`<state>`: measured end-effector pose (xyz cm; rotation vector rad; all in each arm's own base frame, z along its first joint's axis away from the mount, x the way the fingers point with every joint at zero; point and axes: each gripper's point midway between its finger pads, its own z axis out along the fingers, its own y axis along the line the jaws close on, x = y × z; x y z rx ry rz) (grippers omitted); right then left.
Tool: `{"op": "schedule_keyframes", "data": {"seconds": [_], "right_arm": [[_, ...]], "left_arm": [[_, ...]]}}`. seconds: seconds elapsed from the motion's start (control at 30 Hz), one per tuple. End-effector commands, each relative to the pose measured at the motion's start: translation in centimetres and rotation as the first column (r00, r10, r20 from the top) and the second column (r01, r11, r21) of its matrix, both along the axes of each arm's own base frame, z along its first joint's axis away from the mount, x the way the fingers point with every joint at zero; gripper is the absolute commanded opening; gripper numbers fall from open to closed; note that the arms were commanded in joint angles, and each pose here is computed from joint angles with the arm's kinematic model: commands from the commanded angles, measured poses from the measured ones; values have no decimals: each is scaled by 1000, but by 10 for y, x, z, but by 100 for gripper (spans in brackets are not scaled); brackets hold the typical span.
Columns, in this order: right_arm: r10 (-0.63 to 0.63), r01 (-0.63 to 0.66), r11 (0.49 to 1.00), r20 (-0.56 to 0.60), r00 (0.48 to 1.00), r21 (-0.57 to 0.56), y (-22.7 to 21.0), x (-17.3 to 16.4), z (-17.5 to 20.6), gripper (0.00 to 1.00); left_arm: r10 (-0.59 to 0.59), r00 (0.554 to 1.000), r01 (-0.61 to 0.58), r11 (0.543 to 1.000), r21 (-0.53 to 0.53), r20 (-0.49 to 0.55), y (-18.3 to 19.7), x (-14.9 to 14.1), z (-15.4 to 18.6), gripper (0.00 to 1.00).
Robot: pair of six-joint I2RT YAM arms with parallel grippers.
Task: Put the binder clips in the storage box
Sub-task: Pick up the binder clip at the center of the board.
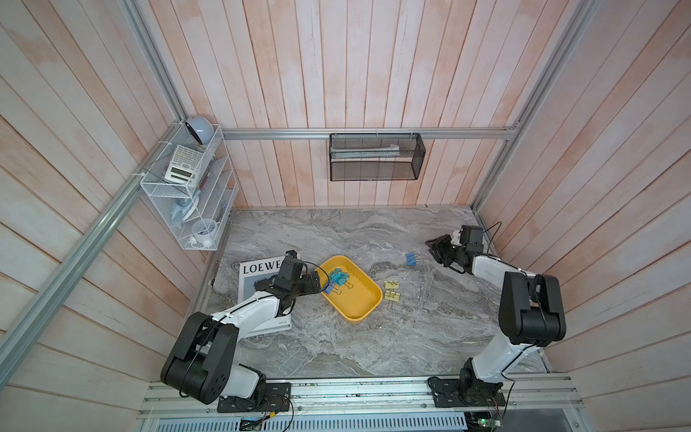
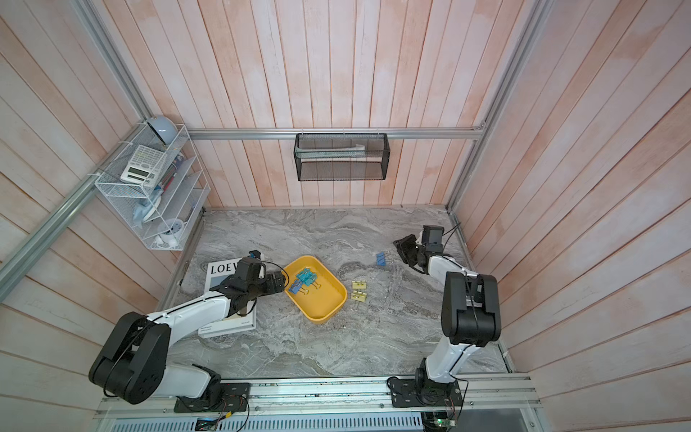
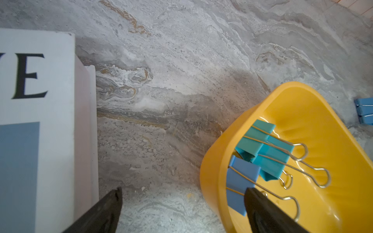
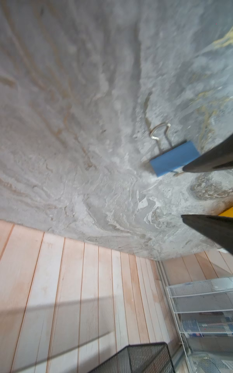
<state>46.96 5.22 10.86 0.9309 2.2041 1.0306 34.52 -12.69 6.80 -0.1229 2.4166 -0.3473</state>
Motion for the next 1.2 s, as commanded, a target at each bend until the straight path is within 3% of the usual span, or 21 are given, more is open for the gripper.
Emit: {"op": "schedule_keyframes", "data": {"seconds": [0.0,0.37,0.87,1.07,1.17], "right_arm": [[116,-115,993,-40,992,30,13,-2,-16,39],[220,-212,973,-84,972,92,26,-3,-45,37],[242,-229,966,-105,965,122,30,-8,-58,4],[244,-230,964,-100,965,134,32,-11,-55,0],[239,-229,960,-46,970,159,37,-13,-33,0]], "left_arm": [[-4,1000,4,1000,-5,12,1,0,2,100],[2,1000,-2,1000,-1,6,4,0,0,100],[2,1000,-2,1000,1,1,4,0,-1,100],[2,1000,-2,1000,2,0,4,0,-2,100],[2,1000,-2,1000,2,0,4,0,-2,100]]}}
